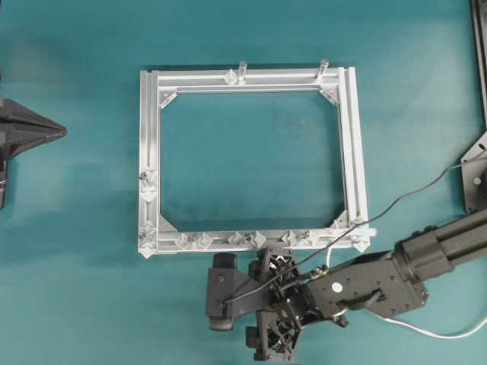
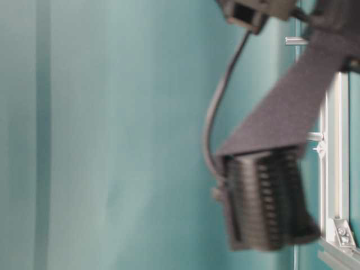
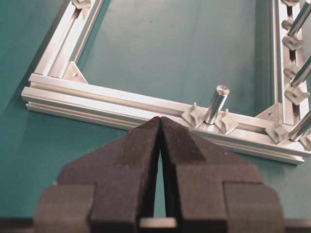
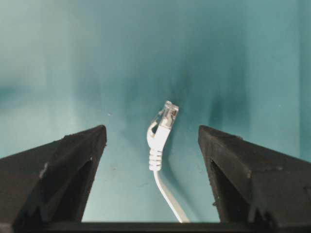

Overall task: Move the cable alternately left and right between 8 closely spaced pins so it hooks onto each one.
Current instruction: 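Close right gripper on the white cable just behind its connector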

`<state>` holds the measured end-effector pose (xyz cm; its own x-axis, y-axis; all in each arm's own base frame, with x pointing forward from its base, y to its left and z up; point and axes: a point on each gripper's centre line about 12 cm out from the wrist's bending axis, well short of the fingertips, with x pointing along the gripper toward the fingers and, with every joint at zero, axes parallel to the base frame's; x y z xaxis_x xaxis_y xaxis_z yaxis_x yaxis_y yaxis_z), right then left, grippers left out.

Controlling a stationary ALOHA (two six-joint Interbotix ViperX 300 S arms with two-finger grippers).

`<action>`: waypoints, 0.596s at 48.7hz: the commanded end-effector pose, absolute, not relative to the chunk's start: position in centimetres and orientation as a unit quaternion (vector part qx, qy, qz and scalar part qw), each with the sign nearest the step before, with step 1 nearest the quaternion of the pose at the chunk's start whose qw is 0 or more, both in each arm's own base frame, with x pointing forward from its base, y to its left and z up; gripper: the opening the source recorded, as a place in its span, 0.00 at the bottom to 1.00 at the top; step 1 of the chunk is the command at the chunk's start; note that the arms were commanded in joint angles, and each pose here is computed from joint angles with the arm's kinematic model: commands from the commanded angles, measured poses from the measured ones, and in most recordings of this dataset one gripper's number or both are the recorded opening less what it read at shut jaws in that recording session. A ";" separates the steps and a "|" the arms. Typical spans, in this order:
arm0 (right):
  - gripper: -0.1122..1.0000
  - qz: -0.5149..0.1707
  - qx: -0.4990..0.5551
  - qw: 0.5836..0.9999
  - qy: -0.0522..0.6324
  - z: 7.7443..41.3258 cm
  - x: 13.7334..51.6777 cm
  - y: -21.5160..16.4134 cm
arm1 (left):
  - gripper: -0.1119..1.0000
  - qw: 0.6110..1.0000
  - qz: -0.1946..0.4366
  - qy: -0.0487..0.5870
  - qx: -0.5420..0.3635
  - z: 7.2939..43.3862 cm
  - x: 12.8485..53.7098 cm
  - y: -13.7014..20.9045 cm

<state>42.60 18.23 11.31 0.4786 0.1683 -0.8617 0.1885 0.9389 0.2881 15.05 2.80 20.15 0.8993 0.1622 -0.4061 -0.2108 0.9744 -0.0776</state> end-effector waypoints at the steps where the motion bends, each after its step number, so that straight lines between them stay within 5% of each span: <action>1: 0.82 0.001 0.181 0.849 0.497 12.6 43.1 18.6 | 0.15 0.973 0.096 0.198 -0.062 20.5 15.2 2.8; 14: 0.77 0.000 0.179 0.847 0.501 12.1 43.1 18.6 | 0.15 0.973 0.095 0.198 -0.063 20.5 15.2 2.8; 25: 0.26 0.002 0.181 0.849 0.496 12.5 43.4 18.7 | 0.15 0.973 0.096 0.199 -0.064 20.4 15.2 2.8; 29: 0.22 0.002 0.181 0.849 0.497 12.5 43.3 18.7 | 0.15 0.973 0.096 0.199 -0.064 20.4 15.2 2.8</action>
<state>42.75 18.37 10.93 0.4724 0.1662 -0.8656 0.1906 0.9396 0.2844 15.04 2.79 20.09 0.8988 0.1617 -0.4075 -0.2118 0.9740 -0.0805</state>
